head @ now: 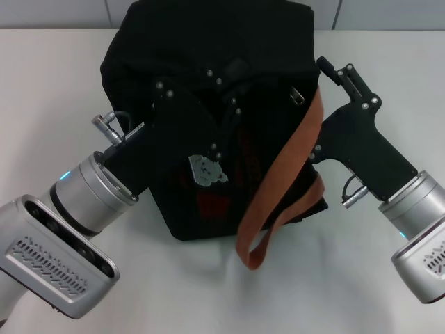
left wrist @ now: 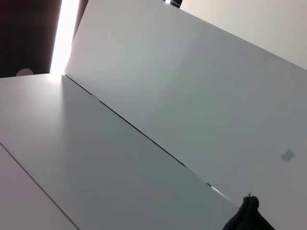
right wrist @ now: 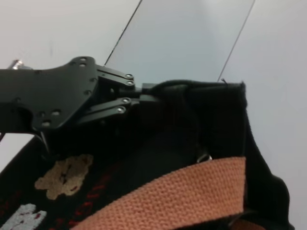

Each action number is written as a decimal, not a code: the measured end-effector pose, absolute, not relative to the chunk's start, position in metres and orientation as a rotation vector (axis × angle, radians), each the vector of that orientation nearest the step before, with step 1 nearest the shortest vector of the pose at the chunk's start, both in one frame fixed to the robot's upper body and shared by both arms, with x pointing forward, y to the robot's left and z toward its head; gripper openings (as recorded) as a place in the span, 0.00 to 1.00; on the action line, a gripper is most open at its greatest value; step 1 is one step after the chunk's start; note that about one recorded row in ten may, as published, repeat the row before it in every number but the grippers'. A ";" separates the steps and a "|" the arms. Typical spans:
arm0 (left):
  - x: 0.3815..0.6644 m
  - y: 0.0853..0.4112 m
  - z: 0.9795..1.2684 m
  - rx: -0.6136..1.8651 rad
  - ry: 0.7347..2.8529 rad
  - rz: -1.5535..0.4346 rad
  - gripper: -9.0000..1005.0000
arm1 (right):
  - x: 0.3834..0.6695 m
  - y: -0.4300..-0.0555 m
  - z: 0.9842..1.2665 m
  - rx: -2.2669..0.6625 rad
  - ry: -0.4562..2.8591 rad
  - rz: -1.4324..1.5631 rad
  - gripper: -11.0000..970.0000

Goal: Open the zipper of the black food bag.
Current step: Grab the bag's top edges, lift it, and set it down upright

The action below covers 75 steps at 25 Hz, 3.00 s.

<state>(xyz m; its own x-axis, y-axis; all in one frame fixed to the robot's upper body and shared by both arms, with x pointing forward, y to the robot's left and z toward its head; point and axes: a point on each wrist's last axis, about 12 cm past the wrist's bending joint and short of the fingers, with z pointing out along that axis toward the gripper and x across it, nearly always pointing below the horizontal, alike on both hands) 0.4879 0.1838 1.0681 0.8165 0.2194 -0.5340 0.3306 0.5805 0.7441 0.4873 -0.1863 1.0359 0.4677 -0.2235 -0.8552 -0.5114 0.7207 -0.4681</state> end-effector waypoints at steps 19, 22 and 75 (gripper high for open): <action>0.490 0.182 1.069 0.972 0.635 -0.079 0.11 | 0.485 -0.178 1.040 -0.774 1.072 0.214 0.78; 0.490 0.182 1.069 0.971 0.634 -0.079 0.11 | 0.474 -0.181 1.036 -0.765 1.072 0.231 0.77; 0.490 0.180 1.070 0.964 0.635 -0.090 0.13 | 0.492 -0.167 1.036 -0.902 1.036 0.029 0.01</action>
<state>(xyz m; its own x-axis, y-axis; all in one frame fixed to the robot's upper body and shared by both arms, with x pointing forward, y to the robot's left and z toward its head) 0.4898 0.1797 1.0699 0.8162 0.2027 -0.5410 0.3443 0.5813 0.7373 0.4923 -0.1666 1.0365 0.5422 -0.3778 -0.7505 -0.4186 0.6530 -0.6311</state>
